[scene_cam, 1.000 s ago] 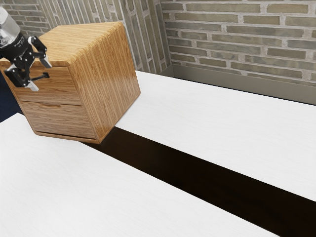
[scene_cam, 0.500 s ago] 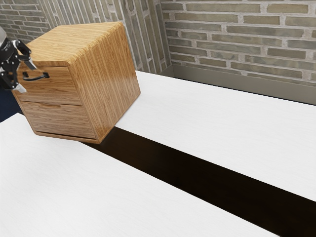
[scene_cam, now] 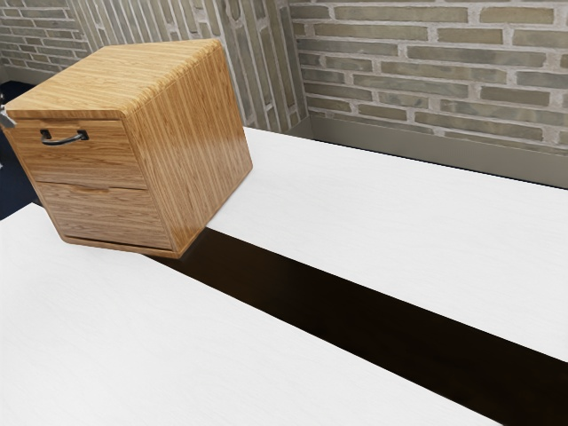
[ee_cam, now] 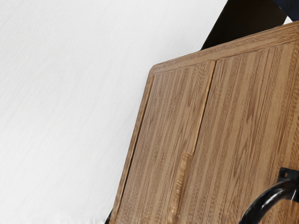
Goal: Pull the drawer handle with one arm to open the drawer
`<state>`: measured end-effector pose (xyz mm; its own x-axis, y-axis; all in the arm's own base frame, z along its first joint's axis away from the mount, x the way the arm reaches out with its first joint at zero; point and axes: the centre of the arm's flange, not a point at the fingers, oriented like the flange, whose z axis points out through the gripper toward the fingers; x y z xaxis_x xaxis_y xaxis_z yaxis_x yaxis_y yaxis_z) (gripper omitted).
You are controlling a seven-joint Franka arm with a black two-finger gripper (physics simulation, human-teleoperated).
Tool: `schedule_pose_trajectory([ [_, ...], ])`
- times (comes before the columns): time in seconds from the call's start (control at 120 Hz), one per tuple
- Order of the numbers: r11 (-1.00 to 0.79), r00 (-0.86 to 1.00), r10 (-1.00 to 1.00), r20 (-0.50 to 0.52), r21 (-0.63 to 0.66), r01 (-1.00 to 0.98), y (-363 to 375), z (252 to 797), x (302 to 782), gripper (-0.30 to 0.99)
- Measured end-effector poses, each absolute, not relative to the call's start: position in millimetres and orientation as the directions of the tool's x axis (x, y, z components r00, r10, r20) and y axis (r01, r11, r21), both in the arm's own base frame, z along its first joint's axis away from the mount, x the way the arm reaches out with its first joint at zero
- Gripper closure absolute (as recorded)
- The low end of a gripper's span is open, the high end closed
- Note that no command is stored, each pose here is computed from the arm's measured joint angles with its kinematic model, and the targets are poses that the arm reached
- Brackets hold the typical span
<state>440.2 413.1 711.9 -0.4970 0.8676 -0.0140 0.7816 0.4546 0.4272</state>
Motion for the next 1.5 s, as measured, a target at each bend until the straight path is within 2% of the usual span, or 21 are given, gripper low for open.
schedule_pose_trajectory([
  [0.092, 0.423, -0.461, 0.887, -0.014, 0.425, 0.800, 398.8, 708.8, 455.5, 0.06],
  [0.283, 0.431, -0.468, 0.884, -0.012, 0.407, 0.805, 411.4, 693.6, 457.7, 0.11],
  [0.508, 0.431, -0.452, 0.891, -0.050, 0.410, 0.804, 414.9, 676.2, 471.3, 0.14],
  [0.833, 0.392, -0.423, 0.905, -0.040, 0.458, 0.798, 415.0, 674.4, 484.7, 0.32],
  [1.1, 0.376, -0.422, 0.907, -0.014, 0.478, 0.793, 426.4, 666.6, 489.9, 0.39],
  [1.325, 0.362, -0.415, 0.910, -0.003, 0.492, 0.792, 428.6, 667.2, 490.3, 0.53],
  [1.5, 0.357, -0.414, 0.910, 0.003, 0.501, 0.788, 429.6, 673.2, 484.3, 0.58],
])
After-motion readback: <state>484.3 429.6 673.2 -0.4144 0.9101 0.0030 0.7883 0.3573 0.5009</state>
